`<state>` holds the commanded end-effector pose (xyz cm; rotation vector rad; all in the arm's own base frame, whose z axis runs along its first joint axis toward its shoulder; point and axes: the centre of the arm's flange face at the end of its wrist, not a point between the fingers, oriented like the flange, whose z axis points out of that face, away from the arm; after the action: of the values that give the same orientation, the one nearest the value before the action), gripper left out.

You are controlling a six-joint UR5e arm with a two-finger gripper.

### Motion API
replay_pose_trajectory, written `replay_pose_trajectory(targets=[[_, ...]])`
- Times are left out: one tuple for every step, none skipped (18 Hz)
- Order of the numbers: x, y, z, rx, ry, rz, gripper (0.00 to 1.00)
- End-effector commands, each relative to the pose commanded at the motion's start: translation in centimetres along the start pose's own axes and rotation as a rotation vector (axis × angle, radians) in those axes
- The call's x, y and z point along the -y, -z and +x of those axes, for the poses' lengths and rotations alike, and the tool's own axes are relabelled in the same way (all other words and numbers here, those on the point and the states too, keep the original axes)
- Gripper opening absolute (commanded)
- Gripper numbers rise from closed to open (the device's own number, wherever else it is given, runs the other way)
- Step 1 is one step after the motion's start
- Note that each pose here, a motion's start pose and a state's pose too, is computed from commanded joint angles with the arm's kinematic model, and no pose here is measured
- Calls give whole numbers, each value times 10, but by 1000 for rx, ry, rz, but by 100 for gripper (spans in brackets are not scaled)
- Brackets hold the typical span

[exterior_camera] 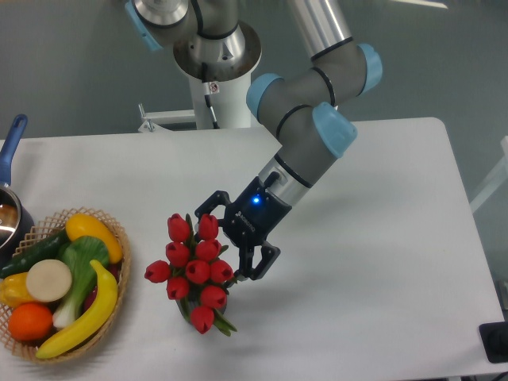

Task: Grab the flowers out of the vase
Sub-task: 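Position the open gripper around the tulip stems above the vase, then close the gripper on the tulip stems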

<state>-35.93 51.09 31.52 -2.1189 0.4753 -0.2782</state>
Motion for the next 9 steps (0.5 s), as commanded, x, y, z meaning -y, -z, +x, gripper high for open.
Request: replay_pose_trajectory(targets=[[-1,-3,0,-5,2,-2,100],[0,-8,2,-14,-2,-3,100],[1,-10,3,-17,-2,-2,100],[2,-9,4,-16,1,-1,100],[1,-10,4,-18,2,-2,100],[1,-11,4,-19,0,-2,100],[2,-12,4,-21,0,-2,100],[3,-13,5,-24,-1,-3,100],[3,-14,6,-25,-1,-3,100]])
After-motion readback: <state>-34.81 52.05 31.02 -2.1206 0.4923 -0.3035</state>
